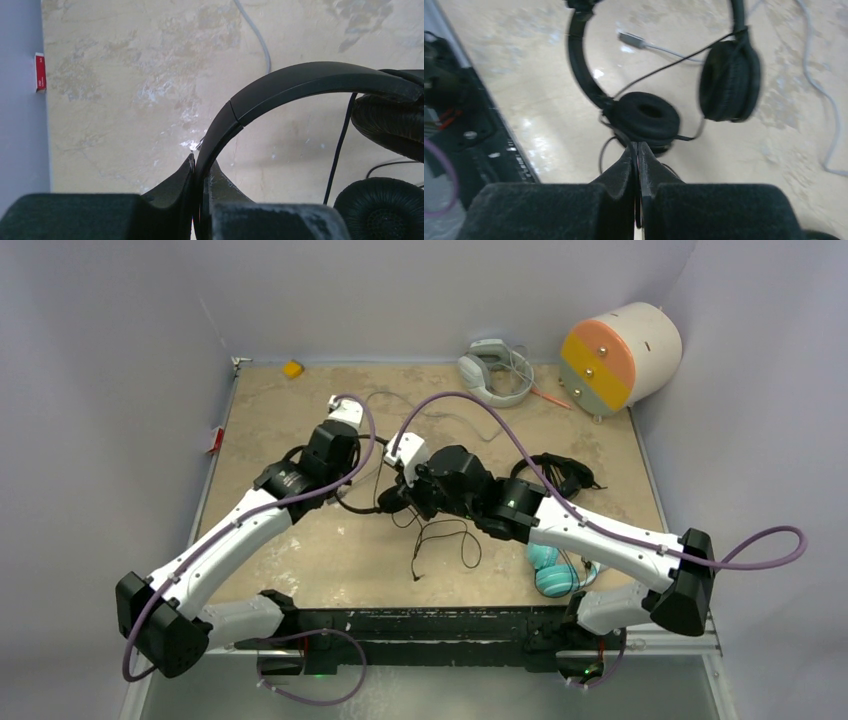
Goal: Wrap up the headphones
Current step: Wrap the headphones cable around the headphones.
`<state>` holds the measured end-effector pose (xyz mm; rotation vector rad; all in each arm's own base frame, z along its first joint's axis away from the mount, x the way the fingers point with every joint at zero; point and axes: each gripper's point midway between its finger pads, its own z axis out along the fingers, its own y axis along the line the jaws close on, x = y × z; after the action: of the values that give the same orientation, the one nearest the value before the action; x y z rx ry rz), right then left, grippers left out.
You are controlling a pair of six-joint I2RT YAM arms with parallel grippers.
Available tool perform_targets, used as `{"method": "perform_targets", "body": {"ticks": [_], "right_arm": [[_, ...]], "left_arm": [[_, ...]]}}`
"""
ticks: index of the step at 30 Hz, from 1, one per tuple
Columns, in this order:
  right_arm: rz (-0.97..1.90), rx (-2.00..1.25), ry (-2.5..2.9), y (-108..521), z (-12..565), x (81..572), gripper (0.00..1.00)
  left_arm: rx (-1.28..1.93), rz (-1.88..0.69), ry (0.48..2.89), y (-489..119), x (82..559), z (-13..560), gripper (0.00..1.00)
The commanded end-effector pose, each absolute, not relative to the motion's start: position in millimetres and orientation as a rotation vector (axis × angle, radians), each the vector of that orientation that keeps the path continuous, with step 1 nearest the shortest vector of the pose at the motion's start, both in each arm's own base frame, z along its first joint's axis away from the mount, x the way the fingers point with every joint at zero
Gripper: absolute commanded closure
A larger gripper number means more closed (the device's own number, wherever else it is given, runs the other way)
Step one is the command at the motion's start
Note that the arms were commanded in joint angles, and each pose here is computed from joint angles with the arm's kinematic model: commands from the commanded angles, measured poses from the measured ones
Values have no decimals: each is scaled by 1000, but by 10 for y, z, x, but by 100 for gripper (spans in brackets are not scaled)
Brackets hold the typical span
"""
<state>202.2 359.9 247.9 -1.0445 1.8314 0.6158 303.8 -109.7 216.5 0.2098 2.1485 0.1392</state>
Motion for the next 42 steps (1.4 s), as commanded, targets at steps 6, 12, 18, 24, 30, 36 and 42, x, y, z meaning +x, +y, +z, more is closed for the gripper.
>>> {"method": "perform_targets", "body": {"ticks": [6, 12, 18, 24, 30, 36, 42], "right_arm": [[122, -928, 1762, 3133, 2642, 2630, 86], [127, -817, 1633, 3067, 2777, 2811, 82], [110, -795, 1653, 2943, 2741, 3012, 76], [203, -835, 1816, 2810, 2370, 3182, 71], [409, -805, 1934, 2842, 2022, 3191, 71], [564, -700, 1946, 2736, 1955, 3093, 68], [571, -572, 1978, 2451, 1828, 3074, 67]], "left_arm": [[264, 212, 2227, -1088, 2956, 2092, 100], [381, 50, 2266, -1351, 2825, 2010, 100], [546, -19, 2313, -1554, 2596, 1833, 100], [579, -126, 2314, -1676, 2483, 1873, 100], [585, -408, 2276, -1954, 2264, 2190, 100], [637, -758, 2356, -2317, 1892, 2339, 100], [606, -935, 2380, -2462, 1844, 2408, 100]]}}
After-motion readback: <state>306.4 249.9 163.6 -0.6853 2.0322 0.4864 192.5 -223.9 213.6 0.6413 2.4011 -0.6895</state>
